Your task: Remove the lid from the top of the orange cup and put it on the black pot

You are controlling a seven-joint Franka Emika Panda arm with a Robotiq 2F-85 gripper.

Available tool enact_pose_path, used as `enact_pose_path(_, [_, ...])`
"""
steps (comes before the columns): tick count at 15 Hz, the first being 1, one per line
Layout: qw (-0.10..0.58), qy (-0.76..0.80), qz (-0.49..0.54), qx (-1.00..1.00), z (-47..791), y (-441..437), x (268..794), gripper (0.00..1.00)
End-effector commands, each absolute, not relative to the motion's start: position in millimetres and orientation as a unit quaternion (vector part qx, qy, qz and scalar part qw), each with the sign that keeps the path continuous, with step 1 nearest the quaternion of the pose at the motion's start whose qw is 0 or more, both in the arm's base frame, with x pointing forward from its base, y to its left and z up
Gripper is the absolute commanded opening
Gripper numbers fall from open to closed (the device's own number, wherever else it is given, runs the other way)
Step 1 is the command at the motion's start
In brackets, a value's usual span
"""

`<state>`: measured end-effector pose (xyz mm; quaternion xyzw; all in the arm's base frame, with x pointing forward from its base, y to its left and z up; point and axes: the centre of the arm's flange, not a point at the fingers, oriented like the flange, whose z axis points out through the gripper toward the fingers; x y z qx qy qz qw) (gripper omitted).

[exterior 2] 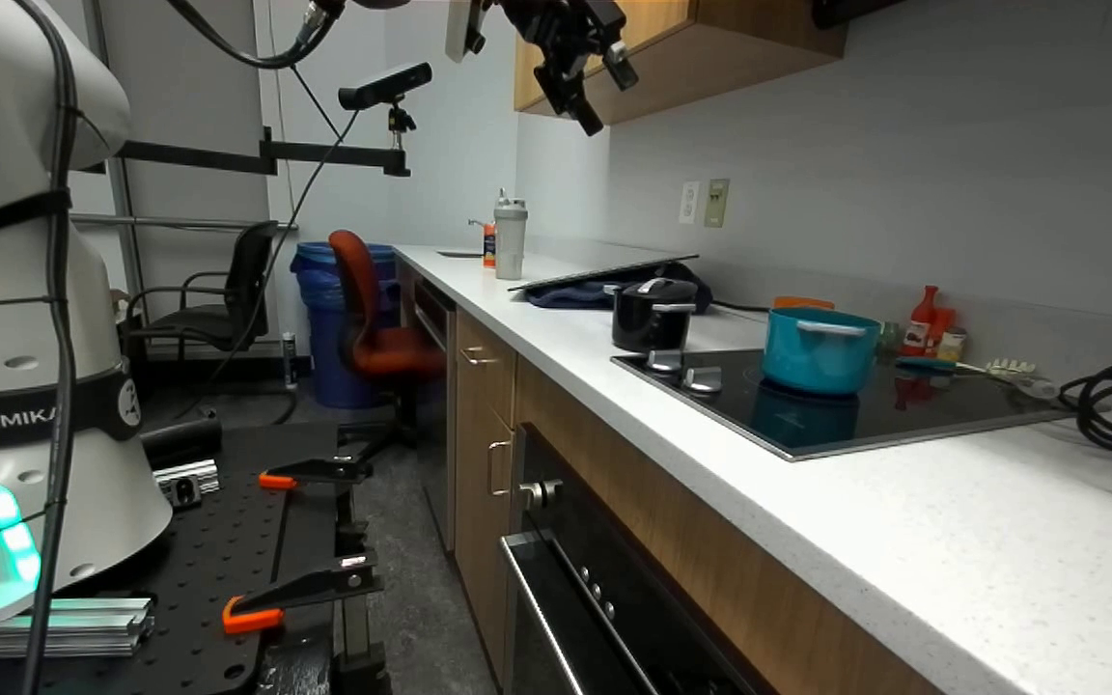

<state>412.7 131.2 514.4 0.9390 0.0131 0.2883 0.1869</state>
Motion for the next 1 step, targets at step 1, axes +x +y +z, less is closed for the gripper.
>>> enact_pose_path(1, [0.187, 0.013, 0.288, 0.939, 514.4, 131.2, 412.7, 1.00])
